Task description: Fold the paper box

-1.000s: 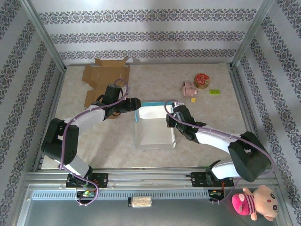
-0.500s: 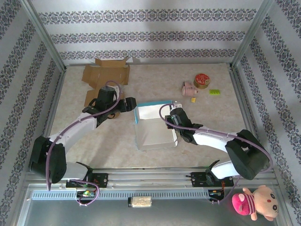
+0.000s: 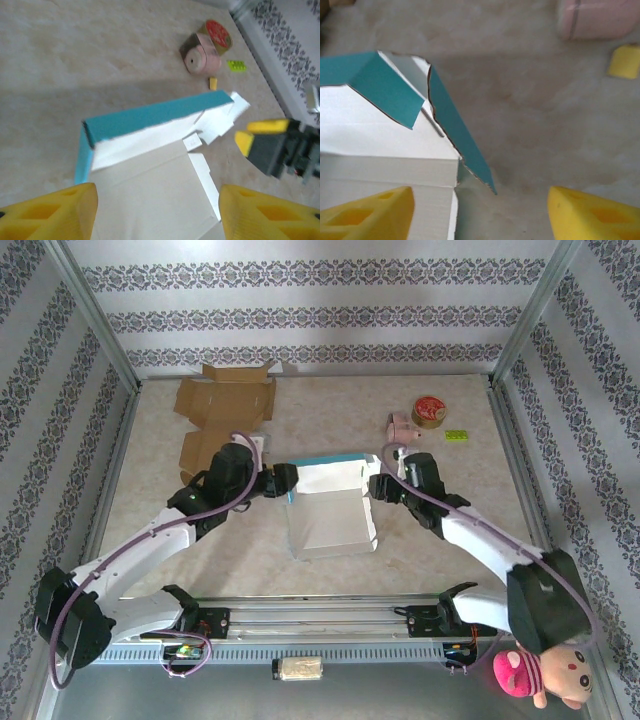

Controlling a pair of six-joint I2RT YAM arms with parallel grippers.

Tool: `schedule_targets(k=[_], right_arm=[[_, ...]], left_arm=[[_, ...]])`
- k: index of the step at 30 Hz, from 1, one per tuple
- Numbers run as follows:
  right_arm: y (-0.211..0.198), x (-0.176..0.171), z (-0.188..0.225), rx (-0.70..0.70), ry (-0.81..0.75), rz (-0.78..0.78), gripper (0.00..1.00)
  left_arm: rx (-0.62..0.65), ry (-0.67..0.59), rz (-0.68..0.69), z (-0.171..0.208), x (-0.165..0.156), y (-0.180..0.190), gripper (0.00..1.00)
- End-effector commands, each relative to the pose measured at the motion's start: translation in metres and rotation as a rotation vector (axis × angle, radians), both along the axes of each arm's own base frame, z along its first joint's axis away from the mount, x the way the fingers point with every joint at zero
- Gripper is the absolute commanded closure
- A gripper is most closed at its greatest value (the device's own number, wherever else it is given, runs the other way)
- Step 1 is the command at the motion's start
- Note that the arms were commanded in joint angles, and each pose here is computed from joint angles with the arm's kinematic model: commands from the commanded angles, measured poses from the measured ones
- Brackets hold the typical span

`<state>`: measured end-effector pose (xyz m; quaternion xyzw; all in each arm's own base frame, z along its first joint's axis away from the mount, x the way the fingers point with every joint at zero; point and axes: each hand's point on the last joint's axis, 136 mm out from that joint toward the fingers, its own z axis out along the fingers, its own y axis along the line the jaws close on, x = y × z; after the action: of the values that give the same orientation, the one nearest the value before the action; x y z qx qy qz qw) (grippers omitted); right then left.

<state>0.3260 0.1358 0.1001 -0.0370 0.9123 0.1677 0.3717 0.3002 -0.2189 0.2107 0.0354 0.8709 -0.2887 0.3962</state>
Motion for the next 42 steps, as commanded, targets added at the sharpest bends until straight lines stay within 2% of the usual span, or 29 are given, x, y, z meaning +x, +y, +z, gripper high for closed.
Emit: schedule_targets(k=[1, 8, 14, 19, 23, 28, 31, 37, 42], right_arm=[[0.026, 0.008, 0.005, 0.054, 0.012, 0.13, 0.37], [0.023, 0.033, -0.011, -0.026, -0.017, 0.098, 0.7], [0.029, 0.025, -0.015, -0.122, -0.045, 0.11, 0.9], [0.029, 0.023, -0.017, -0.236, -0.074, 0.051, 0.94], [0.028, 0.025, -0.012, -0.27, -0.111, -0.006, 0.96], [0.025, 0.027, -0.004, -0.256, -0.153, -0.069, 0.99], [0.024, 0.026, -0.005, -0.239, -0.151, -0.091, 1.0], [0.027, 0.024, -0.009, -0.202, -0.135, -0.102, 1.0], [0.03, 0.023, -0.013, -0.176, -0.117, -0.112, 1.0]], left_arm=[[0.068, 0.025, -0.009, -0.006, -0.008, -0.012, 0.36], [0.148, 0.067, -0.067, -0.035, -0.029, -0.042, 0.37], [0.207, 0.099, -0.072, -0.055, -0.028, -0.051, 0.44], [0.254, 0.104, -0.087, -0.07, -0.023, -0.061, 0.54], [0.255, 0.125, -0.115, -0.089, -0.019, -0.073, 0.6], [0.166, 0.175, -0.159, -0.105, -0.012, -0.103, 0.79], [0.091, 0.21, -0.195, -0.113, -0.008, -0.125, 0.86], [-0.006, 0.243, -0.262, -0.122, -0.001, -0.159, 0.89], [0.011, 0.295, -0.276, -0.142, -0.002, -0.164, 0.94]])
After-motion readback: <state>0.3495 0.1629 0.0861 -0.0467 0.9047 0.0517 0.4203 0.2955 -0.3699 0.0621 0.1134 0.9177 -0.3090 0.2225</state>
